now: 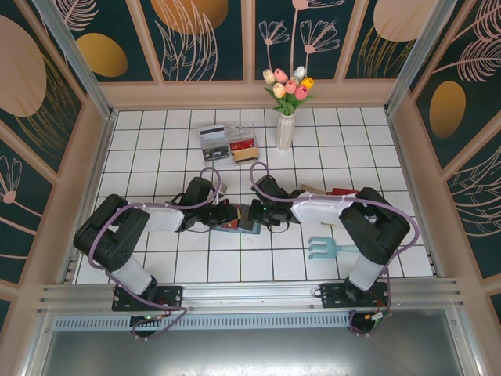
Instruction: Take the credit cards out of the card holder
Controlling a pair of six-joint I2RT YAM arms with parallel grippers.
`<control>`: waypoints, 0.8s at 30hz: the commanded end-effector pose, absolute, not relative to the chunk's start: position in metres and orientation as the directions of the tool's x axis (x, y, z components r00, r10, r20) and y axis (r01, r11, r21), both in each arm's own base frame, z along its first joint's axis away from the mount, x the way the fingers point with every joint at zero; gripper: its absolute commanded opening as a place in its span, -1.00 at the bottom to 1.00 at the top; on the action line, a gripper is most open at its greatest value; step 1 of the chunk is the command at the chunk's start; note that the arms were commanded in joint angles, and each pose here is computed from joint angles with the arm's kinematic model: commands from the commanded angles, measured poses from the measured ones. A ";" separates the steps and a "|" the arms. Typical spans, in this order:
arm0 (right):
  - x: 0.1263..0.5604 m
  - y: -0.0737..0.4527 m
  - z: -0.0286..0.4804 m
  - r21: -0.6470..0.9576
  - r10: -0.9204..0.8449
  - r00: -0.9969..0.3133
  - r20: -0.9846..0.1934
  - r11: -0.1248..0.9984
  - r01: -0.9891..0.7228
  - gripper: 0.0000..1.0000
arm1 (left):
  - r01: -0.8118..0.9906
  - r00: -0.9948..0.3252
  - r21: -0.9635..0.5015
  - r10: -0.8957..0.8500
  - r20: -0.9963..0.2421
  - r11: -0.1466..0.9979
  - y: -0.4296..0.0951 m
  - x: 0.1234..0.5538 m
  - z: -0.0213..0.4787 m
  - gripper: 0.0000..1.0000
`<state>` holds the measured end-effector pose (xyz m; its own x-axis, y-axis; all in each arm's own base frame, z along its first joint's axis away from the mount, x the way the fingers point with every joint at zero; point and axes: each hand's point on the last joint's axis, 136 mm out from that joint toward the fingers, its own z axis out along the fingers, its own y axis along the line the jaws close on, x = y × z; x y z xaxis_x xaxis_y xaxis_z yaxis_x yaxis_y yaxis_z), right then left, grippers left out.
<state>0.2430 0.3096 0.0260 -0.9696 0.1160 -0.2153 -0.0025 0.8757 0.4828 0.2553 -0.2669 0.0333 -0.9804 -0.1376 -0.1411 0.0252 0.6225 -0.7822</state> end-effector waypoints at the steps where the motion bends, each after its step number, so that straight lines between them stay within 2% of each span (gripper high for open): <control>1: 0.237 0.297 0.008 0.422 0.116 -0.978 -0.173 0.906 0.033 -0.64 | 0.048 -0.977 -0.764 -0.129 -0.170 0.643 -0.258 0.255 0.036 -0.97; 15: 0.243 0.294 0.016 0.419 0.114 -0.972 -0.205 0.908 0.018 -0.63 | 0.110 -0.961 -0.695 -0.103 -0.258 0.711 -0.240 0.258 0.050 -1.00; 18: 0.252 0.310 0.041 0.495 0.101 -0.960 -0.262 0.868 -0.044 -0.60 | 0.137 -0.947 -0.647 -0.093 -0.307 0.750 -0.232 0.261 0.057 -1.00; 24: 0.270 0.333 0.101 0.595 0.096 -0.915 -0.391 0.786 -0.171 -0.40 | 0.171 -0.896 -0.564 -0.110 -0.429 0.808 -0.207 0.273 0.088 -1.00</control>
